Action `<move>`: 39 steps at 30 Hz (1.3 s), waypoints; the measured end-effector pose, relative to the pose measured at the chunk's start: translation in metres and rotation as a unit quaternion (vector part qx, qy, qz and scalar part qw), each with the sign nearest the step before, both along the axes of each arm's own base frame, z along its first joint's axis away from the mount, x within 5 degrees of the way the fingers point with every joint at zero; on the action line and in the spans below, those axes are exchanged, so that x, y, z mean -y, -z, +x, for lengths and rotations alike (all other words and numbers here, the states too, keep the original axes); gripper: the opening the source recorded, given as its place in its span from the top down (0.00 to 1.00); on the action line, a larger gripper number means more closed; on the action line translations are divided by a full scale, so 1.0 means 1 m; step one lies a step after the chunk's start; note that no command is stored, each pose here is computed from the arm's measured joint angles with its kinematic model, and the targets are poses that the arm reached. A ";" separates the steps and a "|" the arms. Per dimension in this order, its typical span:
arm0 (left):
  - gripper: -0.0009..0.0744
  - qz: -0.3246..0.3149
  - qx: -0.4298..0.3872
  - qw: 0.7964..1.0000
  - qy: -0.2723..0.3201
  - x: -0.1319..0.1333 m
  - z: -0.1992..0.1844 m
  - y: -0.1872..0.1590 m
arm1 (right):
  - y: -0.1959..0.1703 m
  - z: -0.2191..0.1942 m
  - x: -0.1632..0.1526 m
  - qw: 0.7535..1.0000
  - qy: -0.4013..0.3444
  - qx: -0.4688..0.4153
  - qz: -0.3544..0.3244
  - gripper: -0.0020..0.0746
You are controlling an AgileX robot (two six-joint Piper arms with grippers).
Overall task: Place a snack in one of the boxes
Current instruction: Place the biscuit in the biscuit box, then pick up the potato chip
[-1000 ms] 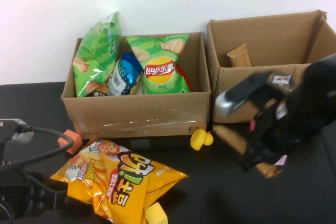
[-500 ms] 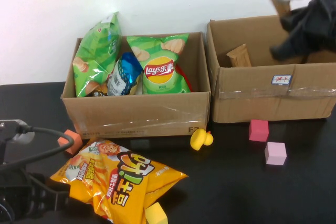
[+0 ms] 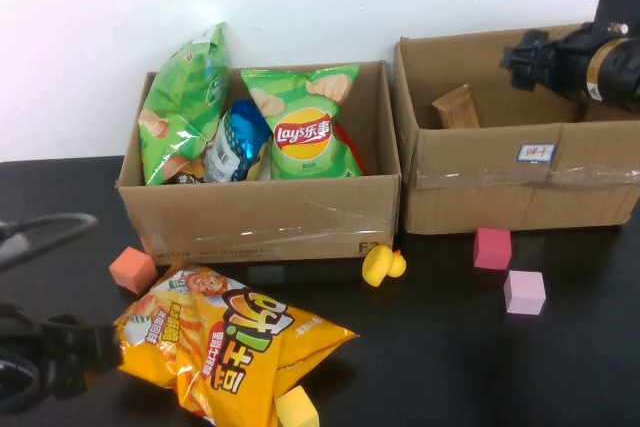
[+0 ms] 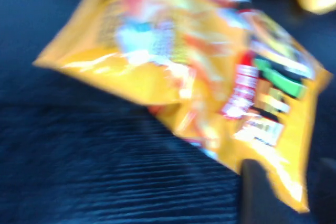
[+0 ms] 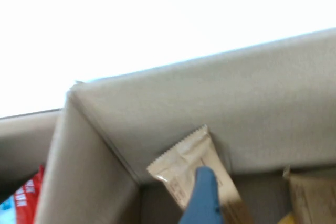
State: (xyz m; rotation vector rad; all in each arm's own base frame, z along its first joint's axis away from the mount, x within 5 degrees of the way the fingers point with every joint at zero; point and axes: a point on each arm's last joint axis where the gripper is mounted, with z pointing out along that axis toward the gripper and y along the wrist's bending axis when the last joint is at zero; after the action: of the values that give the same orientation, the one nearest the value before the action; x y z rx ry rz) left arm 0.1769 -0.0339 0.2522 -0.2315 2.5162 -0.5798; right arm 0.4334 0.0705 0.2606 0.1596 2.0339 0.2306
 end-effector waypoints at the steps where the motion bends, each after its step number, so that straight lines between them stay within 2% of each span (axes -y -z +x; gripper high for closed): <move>1: 0.62 0.002 -0.009 1.000 -0.027 -0.003 0.000 0.001 | -0.005 -0.002 -0.002 1.000 -0.006 0.007 -0.006 0.24; 4: 0.39 0.007 -0.021 0.995 -0.101 -0.011 0.002 0.003 | -0.023 -0.017 -0.008 0.999 -0.015 0.021 -0.023 0.25; 6: 0.29 0.005 -0.023 0.991 -0.131 -0.014 0.006 0.004 | -0.033 -0.032 -0.016 0.999 -0.026 0.028 -0.029 0.26; 9: 0.23 -0.017 -0.024 0.984 -0.176 -0.016 0.018 0.010 | -0.050 -0.063 -0.027 0.998 -0.042 0.037 -0.033 0.29; 13: 0.21 -0.040 -0.044 0.974 -0.218 -0.017 0.039 0.030 | -0.044 -0.109 -0.035 0.998 -0.049 0.006 -0.029 0.36; 16: 0.21 -0.031 -0.085 0.970 -0.225 -0.017 0.050 0.053 | -0.032 -0.140 -0.034 0.998 -0.059 -0.016 -0.036 0.41; 21: 0.21 -0.013 -0.156 0.962 -0.223 -0.017 0.061 0.089 | -0.028 -0.181 -0.018 0.997 -0.053 -0.022 -0.045 0.43; 25: 0.21 -0.022 -0.172 0.961 -0.216 -0.014 0.069 0.107 | -0.032 -0.208 -0.001 0.998 -0.028 -0.018 -0.059 0.43; 32: 0.21 -0.077 -0.147 0.963 -0.213 -0.007 0.081 0.112 | -0.040 -0.225 0.014 0.996 0.007 -0.024 -0.082 0.43; 39: 0.21 -0.107 -0.097 0.954 -0.263 -0.010 0.093 0.113 | -0.037 -0.226 0.013 0.997 0.010 -0.041 -0.060 0.49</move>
State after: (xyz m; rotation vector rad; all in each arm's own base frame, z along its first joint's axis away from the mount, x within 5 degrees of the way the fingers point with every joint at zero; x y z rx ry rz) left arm 0.2701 -0.0241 0.1394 -1.0459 2.4169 -0.6254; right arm 0.2070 0.0574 0.2979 0.1162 2.1201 0.0892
